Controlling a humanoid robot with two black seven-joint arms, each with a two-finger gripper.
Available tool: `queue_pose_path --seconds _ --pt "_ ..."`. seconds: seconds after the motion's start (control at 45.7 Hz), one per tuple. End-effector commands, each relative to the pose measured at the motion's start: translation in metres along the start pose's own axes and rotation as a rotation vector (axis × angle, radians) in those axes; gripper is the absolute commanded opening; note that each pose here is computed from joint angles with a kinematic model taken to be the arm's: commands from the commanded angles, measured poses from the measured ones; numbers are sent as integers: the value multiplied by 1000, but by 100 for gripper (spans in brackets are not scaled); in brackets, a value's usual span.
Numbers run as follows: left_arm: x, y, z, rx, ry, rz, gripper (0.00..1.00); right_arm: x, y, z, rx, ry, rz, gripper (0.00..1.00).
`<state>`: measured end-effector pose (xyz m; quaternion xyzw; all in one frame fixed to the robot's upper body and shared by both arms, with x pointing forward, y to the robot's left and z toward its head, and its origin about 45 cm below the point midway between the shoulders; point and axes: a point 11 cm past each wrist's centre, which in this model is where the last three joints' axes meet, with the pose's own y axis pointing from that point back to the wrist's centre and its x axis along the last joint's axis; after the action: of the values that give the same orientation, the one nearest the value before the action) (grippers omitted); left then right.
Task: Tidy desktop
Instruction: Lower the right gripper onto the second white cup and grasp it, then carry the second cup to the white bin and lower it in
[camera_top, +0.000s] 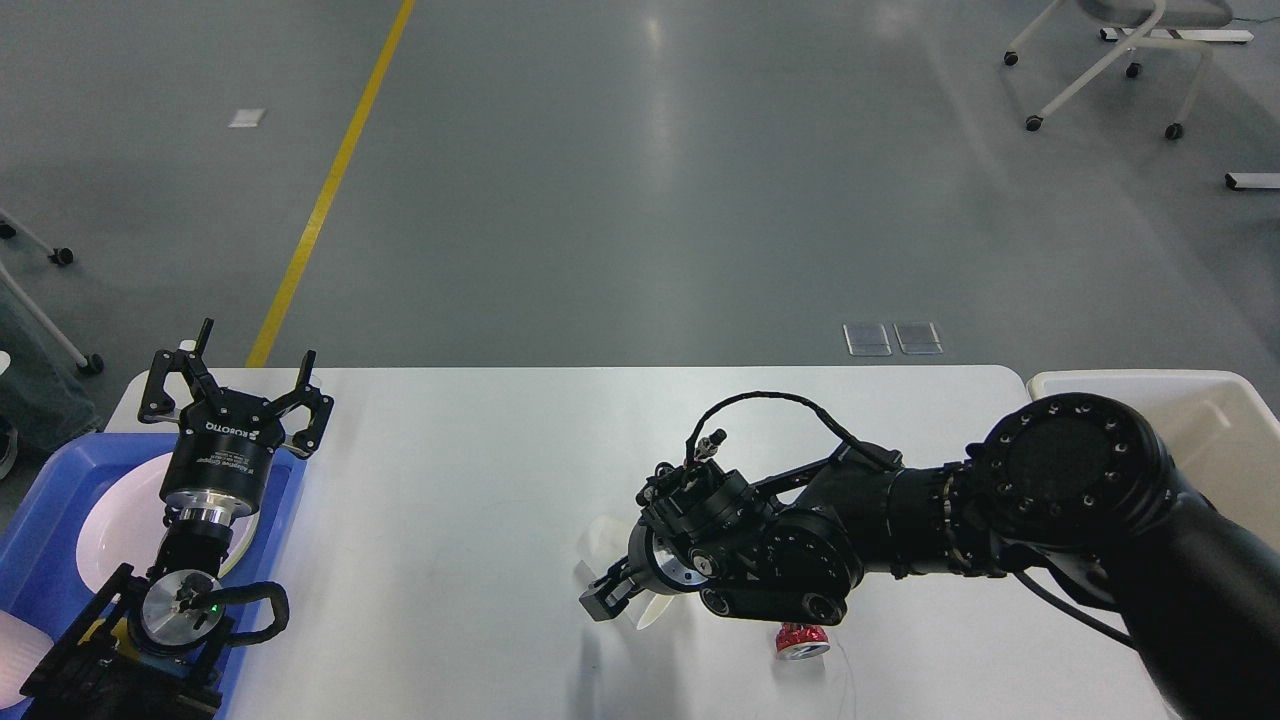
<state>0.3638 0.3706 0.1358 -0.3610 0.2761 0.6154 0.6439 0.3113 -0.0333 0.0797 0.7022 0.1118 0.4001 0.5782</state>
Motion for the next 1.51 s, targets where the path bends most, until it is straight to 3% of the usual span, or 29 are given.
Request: queue_pose_path --seconds 0.0,0.46,0.591,0.832,1.138,1.488 --pt "0 0 0 0 0 0 96 -5 -5 11 -34 8 15 91" --pt "0 0 0 0 0 0 96 -26 -13 2 -12 -2 -12 89" --pt "0 0 0 0 0 0 96 -26 -13 2 -13 0 -13 64" --pt "0 0 0 -1 0 0 96 -30 -15 -2 -2 -55 -33 0" --pt "0 0 0 -1 0 0 96 -21 -6 4 11 -189 -58 0" --pt "0 0 0 0 0 0 96 15 53 27 64 -407 -168 0"
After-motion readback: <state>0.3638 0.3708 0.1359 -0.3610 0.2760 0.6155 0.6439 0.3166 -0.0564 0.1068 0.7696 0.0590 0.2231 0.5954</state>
